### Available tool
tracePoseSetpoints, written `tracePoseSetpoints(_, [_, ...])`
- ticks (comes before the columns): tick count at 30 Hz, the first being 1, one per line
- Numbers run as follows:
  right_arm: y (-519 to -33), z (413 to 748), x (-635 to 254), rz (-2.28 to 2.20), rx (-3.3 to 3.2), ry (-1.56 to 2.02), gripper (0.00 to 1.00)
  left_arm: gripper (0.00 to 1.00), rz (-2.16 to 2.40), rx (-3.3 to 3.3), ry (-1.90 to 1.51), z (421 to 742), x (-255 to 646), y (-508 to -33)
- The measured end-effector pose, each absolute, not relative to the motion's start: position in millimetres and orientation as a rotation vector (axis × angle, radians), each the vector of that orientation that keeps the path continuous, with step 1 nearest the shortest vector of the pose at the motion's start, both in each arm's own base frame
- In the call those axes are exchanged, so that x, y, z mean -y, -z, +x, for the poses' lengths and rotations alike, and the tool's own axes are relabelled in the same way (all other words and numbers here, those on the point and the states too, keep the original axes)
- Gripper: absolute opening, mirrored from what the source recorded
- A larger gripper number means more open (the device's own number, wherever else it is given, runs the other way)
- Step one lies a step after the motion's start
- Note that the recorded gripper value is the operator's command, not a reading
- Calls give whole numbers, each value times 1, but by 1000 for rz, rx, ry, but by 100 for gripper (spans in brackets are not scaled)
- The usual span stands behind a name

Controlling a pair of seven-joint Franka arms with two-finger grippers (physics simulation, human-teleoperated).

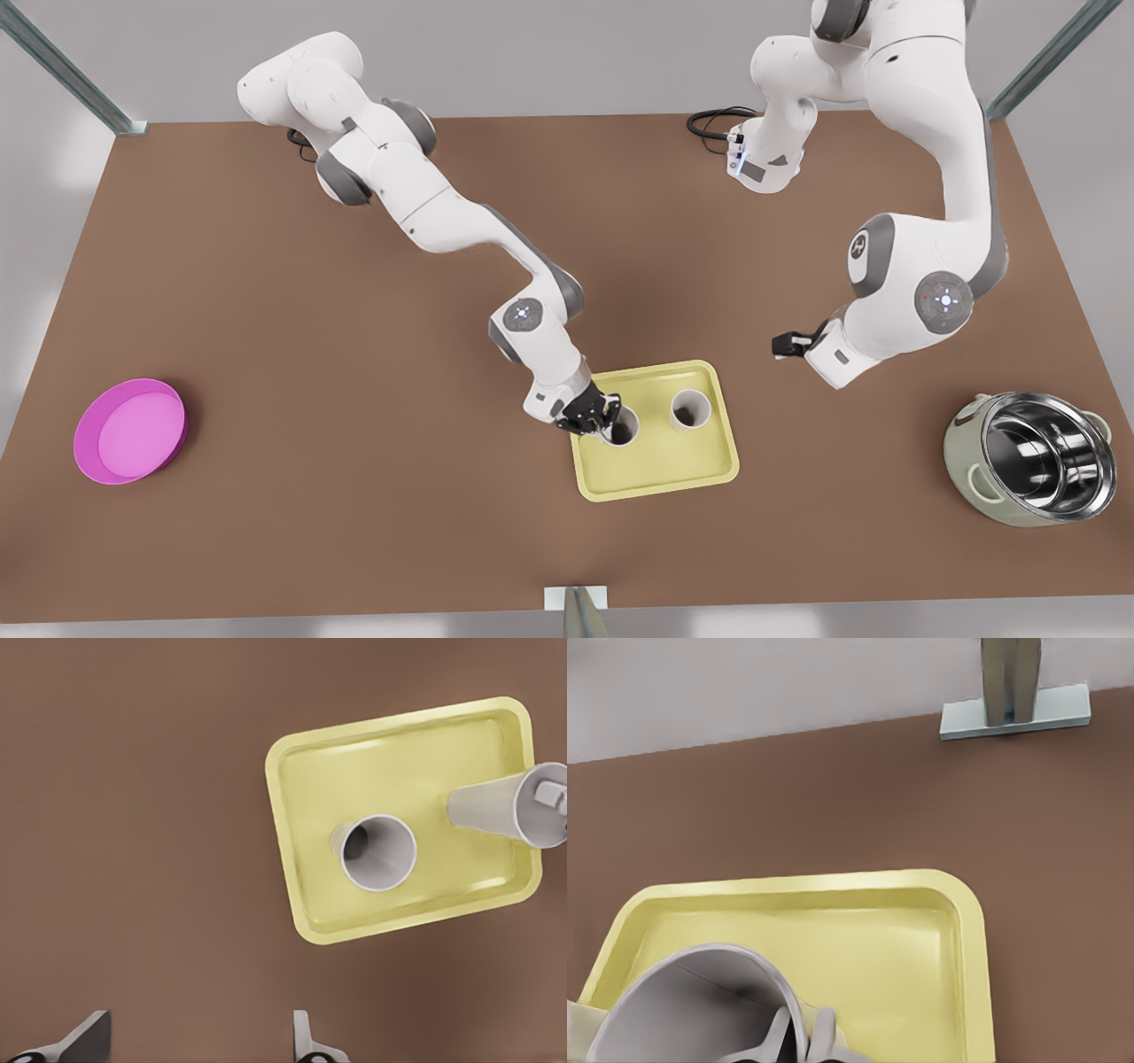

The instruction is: Use the left arm to pick up the white IKEA cup from the tray and place it on the middle-left position; use the right arm to pick up the white IKEA cup from the tray and place it on the middle-right position

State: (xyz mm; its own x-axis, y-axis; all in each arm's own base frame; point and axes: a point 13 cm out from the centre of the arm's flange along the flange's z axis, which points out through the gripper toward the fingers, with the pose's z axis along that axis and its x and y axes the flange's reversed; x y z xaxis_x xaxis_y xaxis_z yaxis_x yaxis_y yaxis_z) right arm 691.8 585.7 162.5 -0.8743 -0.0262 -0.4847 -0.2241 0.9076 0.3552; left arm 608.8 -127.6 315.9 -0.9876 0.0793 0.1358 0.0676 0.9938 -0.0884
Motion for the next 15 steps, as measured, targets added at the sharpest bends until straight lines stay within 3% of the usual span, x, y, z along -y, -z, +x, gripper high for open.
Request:
tracePoseSetpoints(3, [-230,751,-497,-12,-2631,-614,8,100,-120,3019,-134,615,138,-315])
tracePoseSetpoints(7, [-204,799,-272,195,-2809,-464,9,100,-242,3028,-120,616,213,-290])
tracePoseSetpoints(10, [-182,803,-130,193,-2905,-297,10,100,-223,3031,-88,642,232,-239])
tracePoseSetpoints(15, [-172,793,-18,-12,-2972,-53,10,100,-135,3016,-60,659,225,-148])
